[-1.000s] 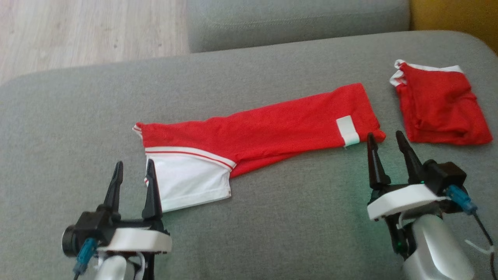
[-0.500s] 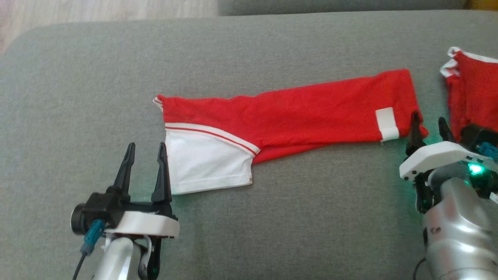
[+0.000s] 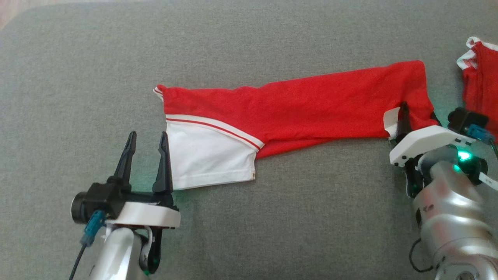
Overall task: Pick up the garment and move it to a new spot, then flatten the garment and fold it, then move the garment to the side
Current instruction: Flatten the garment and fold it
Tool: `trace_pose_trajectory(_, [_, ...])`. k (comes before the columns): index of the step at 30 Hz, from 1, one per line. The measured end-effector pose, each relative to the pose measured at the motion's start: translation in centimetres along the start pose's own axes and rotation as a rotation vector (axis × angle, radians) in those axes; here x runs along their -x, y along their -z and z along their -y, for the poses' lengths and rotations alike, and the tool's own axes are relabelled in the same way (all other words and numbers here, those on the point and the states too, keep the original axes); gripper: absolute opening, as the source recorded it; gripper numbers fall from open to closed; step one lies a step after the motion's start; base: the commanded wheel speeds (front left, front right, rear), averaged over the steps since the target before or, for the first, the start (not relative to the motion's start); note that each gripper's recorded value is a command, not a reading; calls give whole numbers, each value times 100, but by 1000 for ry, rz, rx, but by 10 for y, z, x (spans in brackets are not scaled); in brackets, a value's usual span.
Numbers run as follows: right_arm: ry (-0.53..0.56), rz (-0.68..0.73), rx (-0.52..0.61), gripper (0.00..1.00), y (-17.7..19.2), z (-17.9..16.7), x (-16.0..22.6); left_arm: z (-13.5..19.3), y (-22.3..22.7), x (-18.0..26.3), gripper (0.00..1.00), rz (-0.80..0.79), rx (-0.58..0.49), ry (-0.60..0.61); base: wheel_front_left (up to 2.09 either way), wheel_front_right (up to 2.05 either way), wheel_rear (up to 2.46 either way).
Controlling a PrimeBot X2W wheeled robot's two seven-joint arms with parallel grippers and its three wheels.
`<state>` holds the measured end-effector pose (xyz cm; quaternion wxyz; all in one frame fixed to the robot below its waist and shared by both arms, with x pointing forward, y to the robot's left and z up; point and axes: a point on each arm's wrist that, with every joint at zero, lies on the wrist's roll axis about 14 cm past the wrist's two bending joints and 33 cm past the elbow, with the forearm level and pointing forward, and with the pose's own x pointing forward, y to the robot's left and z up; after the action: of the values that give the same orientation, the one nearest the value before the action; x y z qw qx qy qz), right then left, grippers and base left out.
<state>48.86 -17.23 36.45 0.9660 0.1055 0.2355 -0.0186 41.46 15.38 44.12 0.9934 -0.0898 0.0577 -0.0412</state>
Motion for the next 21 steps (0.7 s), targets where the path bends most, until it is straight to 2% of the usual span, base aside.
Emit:
trace_pose_trajectory(3, [-8, -11, 14, 100, 2, -1, -2, 1, 2, -2, 100, -4, -6, 4, 0, 0, 0])
trace_pose_trajectory(4, [-10, -13, 17, 89, 2, -1, -3, 1, 1, -3, 100, -4, -5, 7, 0, 0, 0])
trace_pose_trajectory(5, [-16, -13, 22, 0, 1, -3, -3, 1, 1, -4, 100, -1, -4, 10, 0, 0, 0])
trace_pose_trajectory(13, [-3, 19, 11, 0, -8, 2, 2, 0, -5, -5, 100, 15, -9, 5, 0, 0, 0])
trace_pose_trajectory(21, [124, 178, -3, 0, -50, 60, 27, 11, -17, -4, 100, 47, -5, 32, 0, 0, 0])
